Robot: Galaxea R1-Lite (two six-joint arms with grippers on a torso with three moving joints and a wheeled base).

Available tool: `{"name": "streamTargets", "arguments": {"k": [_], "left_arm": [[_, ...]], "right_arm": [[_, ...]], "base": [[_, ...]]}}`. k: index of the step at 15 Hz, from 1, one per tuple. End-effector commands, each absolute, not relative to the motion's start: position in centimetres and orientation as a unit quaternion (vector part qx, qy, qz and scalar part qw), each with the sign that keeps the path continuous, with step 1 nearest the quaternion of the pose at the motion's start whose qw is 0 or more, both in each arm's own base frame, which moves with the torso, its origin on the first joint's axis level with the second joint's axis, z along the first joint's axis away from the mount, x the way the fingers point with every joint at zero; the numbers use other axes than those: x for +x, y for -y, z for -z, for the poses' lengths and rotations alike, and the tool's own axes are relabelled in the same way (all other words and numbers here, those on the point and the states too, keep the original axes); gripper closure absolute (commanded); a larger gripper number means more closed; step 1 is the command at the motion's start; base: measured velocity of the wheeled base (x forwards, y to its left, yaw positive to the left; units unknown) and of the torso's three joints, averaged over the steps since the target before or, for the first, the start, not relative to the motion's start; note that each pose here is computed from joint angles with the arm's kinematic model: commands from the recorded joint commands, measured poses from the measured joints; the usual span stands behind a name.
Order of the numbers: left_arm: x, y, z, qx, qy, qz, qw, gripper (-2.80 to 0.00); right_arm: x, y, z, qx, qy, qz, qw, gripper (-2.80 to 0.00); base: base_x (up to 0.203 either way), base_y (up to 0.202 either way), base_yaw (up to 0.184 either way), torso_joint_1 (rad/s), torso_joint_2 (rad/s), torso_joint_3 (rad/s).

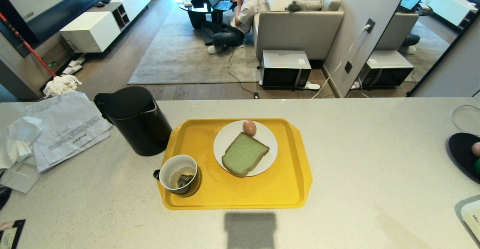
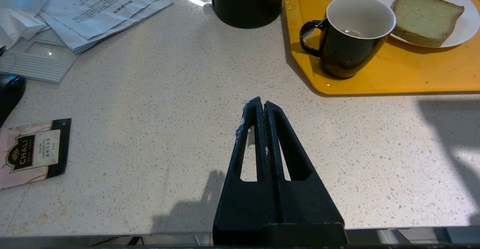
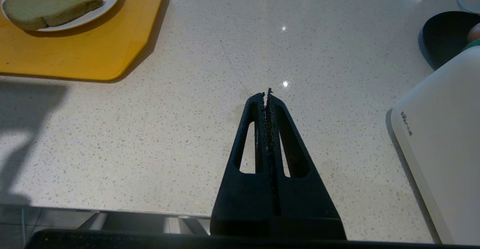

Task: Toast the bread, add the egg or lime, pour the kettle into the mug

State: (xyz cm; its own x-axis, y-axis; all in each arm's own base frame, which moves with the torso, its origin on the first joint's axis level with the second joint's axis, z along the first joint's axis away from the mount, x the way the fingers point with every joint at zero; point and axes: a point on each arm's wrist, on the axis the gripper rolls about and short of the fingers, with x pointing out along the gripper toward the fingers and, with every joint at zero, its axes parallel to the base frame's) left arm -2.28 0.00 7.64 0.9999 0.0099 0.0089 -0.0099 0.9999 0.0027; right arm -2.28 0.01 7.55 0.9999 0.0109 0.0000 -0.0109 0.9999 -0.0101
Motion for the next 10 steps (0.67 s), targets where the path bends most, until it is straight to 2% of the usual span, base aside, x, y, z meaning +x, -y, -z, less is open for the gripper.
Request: {"name": "streamTargets", "arguments": {"k": [1, 10], "left_arm": [[-2.29, 0.0, -7.64, 0.002, 0.005, -0.005, 1.0, 0.0], [-2.29, 0.0, -7.64, 0.002, 0.005, -0.005, 1.0, 0.0]], "right_arm": [[-2.27, -0.01, -7.51, -0.005, -0.001, -0.006, 1.0, 0.0], [-2.27, -0.01, -7.51, -0.005, -0.001, -0.006, 1.0, 0.0]], "base": [[0.0, 0.0, 0.0, 0.0, 0.0, 0.0], [0.0, 0.0, 0.0, 0.0, 0.0, 0.0]]}}
